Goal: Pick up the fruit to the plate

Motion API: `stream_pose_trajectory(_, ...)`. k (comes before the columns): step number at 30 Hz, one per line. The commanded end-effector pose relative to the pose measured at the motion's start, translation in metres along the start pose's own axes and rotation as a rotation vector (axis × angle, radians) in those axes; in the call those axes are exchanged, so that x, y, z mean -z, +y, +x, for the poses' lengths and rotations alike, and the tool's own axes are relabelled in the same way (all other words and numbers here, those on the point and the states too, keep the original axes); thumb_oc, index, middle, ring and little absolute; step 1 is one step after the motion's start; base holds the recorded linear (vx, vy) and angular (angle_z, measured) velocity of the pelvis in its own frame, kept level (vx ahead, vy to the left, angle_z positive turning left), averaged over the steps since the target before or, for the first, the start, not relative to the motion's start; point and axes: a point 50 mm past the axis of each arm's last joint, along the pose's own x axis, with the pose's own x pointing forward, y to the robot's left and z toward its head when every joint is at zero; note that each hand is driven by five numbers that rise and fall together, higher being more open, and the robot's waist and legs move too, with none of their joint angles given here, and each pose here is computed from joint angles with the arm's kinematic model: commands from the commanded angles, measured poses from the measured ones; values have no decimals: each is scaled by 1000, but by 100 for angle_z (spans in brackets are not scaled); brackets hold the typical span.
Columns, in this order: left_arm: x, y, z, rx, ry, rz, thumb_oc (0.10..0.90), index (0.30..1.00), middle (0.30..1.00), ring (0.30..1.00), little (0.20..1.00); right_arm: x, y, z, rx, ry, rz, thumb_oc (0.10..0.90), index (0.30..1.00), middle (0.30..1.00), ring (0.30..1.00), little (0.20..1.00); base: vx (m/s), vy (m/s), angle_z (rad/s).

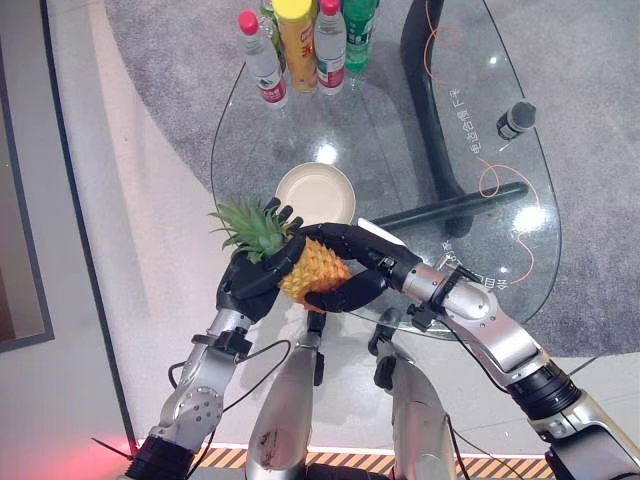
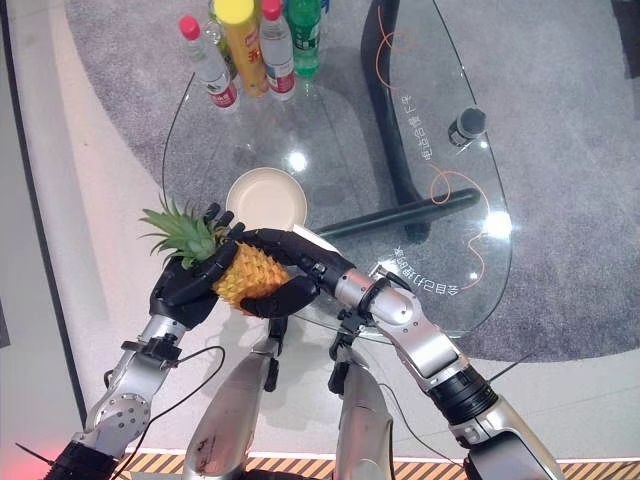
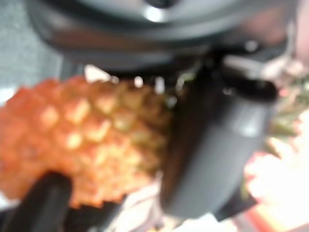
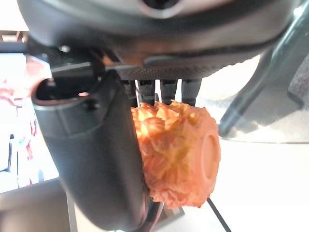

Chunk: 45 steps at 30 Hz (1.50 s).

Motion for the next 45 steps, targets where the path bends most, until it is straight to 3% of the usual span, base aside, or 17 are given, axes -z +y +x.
stream_pose_trajectory(1, -24, -78, 20, 436, -158, -31, 800, 900, 900, 900, 900, -81, 78, 16, -499, -413, -58, 100, 300, 300, 300, 200, 0, 0, 0)
stream_pose_trajectory(10, -26, -79, 19, 456, -202, -101, 800, 900, 900, 900, 900, -78, 79, 20, -473, -411, -20, 100, 300, 300, 300, 200, 6, -1, 3)
stream_pose_trajectory(19, -46, -81, 14, 498, -463, -226, 800, 900, 900, 900, 900, -73, 80, 27, -436, -402, 33, 100, 300, 300, 300, 200, 2, -2, 0)
stream_pose_trajectory(26, -60, -82, 12, 486, -592, -221, 800, 900, 900, 900, 900, -72, 80, 31, -412, -402, 71, 100, 300, 300, 300, 200, 8, -11, 3)
stream_pose_trajectory(45, -73, -83, 12, 478, -681, -162, 800, 900, 900, 900, 900, -66, 81, 36, -403, -370, 89, 100, 300, 300, 300, 200, 0, 0, 0)
